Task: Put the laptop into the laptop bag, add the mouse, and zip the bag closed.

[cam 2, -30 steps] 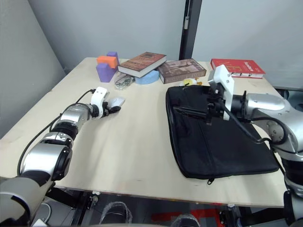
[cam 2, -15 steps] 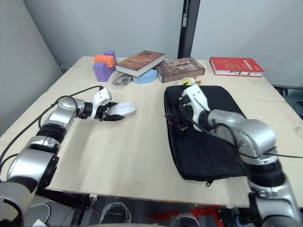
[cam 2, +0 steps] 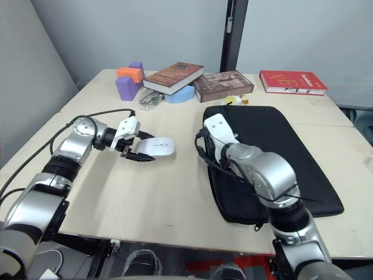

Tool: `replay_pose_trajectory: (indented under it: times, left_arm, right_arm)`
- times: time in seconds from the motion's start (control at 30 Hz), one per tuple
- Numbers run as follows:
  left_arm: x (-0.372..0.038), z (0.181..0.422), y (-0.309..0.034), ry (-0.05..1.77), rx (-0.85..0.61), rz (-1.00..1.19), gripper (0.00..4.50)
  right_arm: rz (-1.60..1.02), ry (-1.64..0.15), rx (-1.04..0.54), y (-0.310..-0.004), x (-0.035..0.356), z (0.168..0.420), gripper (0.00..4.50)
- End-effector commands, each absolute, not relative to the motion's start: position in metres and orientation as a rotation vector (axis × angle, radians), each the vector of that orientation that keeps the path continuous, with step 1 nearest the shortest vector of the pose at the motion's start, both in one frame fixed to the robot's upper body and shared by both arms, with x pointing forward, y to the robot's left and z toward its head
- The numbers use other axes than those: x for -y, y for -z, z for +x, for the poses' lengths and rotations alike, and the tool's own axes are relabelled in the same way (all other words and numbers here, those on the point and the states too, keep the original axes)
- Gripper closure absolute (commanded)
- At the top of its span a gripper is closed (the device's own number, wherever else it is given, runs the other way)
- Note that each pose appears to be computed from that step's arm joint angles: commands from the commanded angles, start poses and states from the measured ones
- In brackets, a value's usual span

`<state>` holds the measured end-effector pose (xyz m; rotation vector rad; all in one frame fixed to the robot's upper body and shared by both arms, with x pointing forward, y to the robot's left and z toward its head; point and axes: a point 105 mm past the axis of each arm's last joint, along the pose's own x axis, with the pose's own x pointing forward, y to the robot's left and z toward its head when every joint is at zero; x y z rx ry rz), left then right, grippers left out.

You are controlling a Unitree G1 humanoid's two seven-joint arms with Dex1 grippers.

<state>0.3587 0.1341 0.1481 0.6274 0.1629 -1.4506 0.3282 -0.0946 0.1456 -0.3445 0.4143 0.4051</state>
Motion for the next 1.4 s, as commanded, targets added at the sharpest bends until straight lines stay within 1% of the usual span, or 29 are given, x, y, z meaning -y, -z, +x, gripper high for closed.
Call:
replay_pose_trajectory:
  times: [0.03, 0.13, 0.17, 0.23, 0.33, 0.37, 0.6, 0.73, 0.8, 0.87, 0.93, 1.0, 1.2, 1.4]
  left_arm:
    - [-0.131, 0.357, -0.159, 1.459, -0.112, 0.635, 1.64]
    - [-0.13, 0.357, -0.162, 1.456, -0.105, 0.628, 1.64]
    - [-0.13, 0.357, -0.162, 1.455, -0.104, 0.626, 1.64]
    - [-0.129, 0.356, -0.161, 1.454, -0.104, 0.632, 1.64]
    - [-0.126, 0.352, -0.16, 1.47, -0.103, 0.622, 1.64]
    - [-0.125, 0.351, -0.16, 1.475, -0.102, 0.619, 1.64]
    - [-0.119, 0.346, -0.16, 1.49, -0.097, 0.604, 1.64]
    - [-0.112, 0.343, -0.16, 1.506, -0.09, 0.587, 1.64]
    - [-0.106, 0.343, -0.16, 1.511, -0.081, 0.578, 1.64]
    - [-0.101, 0.344, -0.16, 1.514, -0.076, 0.564, 1.64]
    - [-0.09, 0.344, -0.159, 1.533, -0.052, 0.546, 1.64]
    - [-0.081, 0.345, -0.158, 1.54, -0.036, 0.527, 1.64]
    - [-0.055, 0.355, -0.154, 1.5, 0.003, 0.461, 1.64]
    - [-0.018, 0.36, -0.161, 1.477, 0.054, 0.388, 1.64]
  right_arm:
    - [-0.381, -0.34, -0.41, -0.139, 0.103, 0.335, 0.0]
    - [-0.434, -0.271, -0.447, -0.123, 0.118, 0.342, 0.0]
    - [-0.457, -0.257, -0.46, -0.117, 0.122, 0.344, 0.25]
    - [-0.473, -0.27, -0.473, -0.108, 0.122, 0.343, 0.82]
    - [-0.498, -0.298, -0.483, -0.099, 0.121, 0.342, 1.82]
    - [-0.503, -0.295, -0.481, -0.098, 0.122, 0.343, 2.21]
    - [-0.483, -0.305, -0.463, -0.106, 0.121, 0.345, 4.49]
    - [-0.439, -0.304, -0.433, -0.123, 0.121, 0.348, 4.49]
    - [-0.319, -0.329, -0.37, -0.153, 0.116, 0.351, 4.49]
    - [-0.243, -0.358, -0.334, -0.175, 0.113, 0.351, 4.49]
    - [-0.232, -0.4, -0.274, -0.209, 0.118, 0.348, 4.49]
    - [-0.258, -0.454, -0.221, -0.232, 0.12, 0.341, 4.49]
    - [-0.257, -0.51, -0.173, -0.256, 0.133, 0.324, 4.49]
    - [-0.191, -0.58, -0.142, -0.267, 0.128, 0.315, 4.49]
